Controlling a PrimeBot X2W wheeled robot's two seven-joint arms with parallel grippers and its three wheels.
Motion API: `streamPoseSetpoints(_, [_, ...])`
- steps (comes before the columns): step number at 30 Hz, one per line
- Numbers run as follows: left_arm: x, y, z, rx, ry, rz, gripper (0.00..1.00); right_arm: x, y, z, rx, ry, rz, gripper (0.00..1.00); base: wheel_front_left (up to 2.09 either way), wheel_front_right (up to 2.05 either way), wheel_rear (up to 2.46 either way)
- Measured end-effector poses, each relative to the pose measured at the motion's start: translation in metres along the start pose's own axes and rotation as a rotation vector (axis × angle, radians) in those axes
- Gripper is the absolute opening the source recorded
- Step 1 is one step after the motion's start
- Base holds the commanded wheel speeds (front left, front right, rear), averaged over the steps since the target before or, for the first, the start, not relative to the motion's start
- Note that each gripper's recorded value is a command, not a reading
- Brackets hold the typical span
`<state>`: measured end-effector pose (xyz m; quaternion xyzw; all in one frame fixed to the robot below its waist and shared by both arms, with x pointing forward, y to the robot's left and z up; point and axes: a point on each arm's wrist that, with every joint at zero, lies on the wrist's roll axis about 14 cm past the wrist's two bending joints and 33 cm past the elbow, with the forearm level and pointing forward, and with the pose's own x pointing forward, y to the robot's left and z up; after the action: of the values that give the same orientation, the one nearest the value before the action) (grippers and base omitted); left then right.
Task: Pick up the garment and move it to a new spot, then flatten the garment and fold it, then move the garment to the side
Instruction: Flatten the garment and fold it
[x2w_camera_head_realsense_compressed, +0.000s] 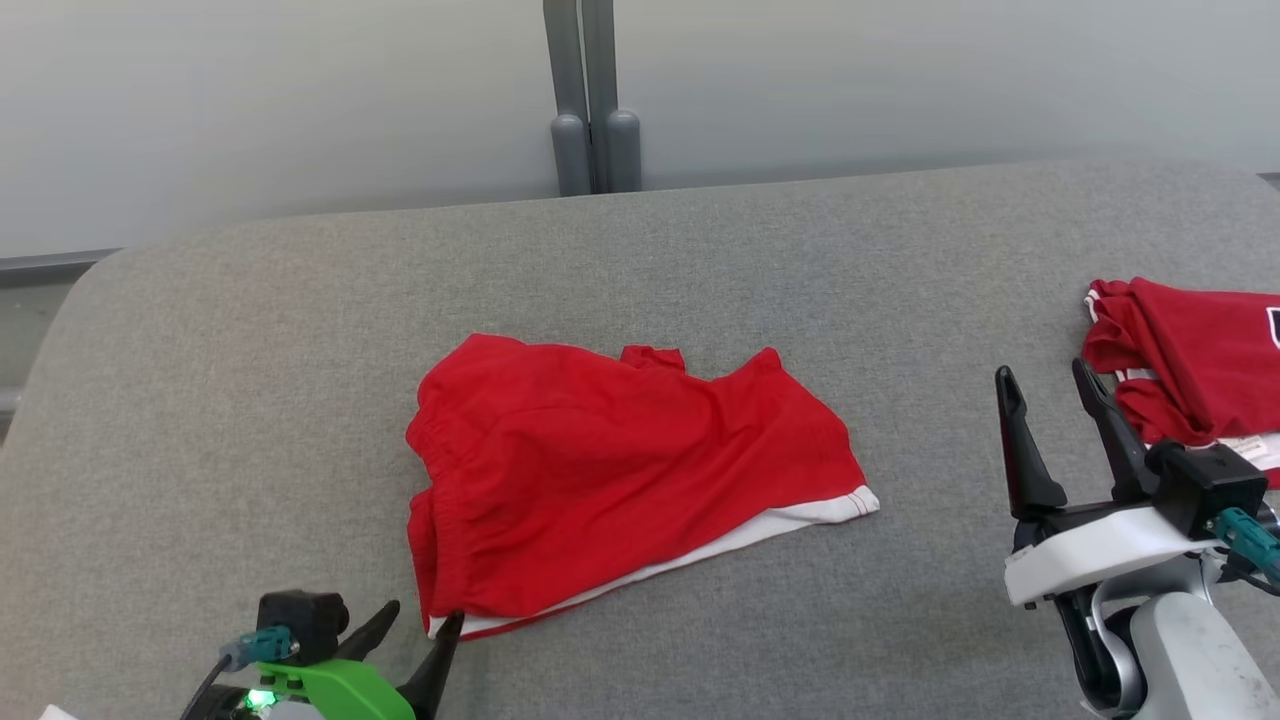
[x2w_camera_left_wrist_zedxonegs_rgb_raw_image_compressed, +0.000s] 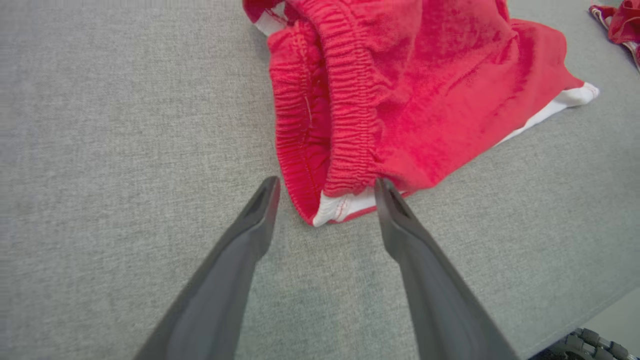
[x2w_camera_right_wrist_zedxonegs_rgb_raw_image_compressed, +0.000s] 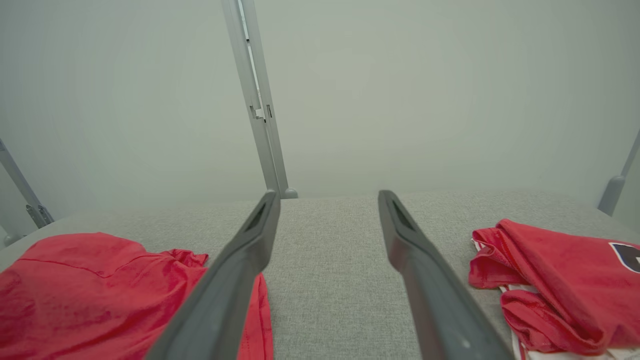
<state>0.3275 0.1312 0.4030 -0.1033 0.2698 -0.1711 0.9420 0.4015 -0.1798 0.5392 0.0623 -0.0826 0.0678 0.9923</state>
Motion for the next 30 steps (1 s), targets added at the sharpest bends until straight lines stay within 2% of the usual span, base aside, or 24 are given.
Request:
streamPoseSetpoints(5, [-0.014,0.015,0.02,0.034,-0.095,0.073,1.0,-0.004,0.002,0.002,-0.002,-0.003,0.004,1.0,0.0,0.0,0.0])
streamPoseSetpoints(11, [-0.036,0.019,0.089,0.089,-0.409,0.141,1.0,-0.009,0.007,0.003,0.004,-0.004,0.015,1.0,0.0,0.0,0.0])
streamPoseSetpoints(17, [-0.056,0.023,0.119,0.122,-0.595,0.211,1.0,-0.014,0.018,-0.001,0.01,0.01,0.044,1.0,0.0,0.0,0.0])
streamPoseSetpoints(21, [-0.063,0.026,0.125,0.09,-0.654,0.246,1.0,-0.021,0.025,-0.009,0.025,0.034,0.061,1.0,0.0,0.0,0.0])
streamPoseSetpoints(30, [-0.062,0.022,0.117,0.068,-0.659,0.253,1.0,-0.025,0.035,-0.015,0.045,0.052,0.077,1.0,0.0,0.0,0.0])
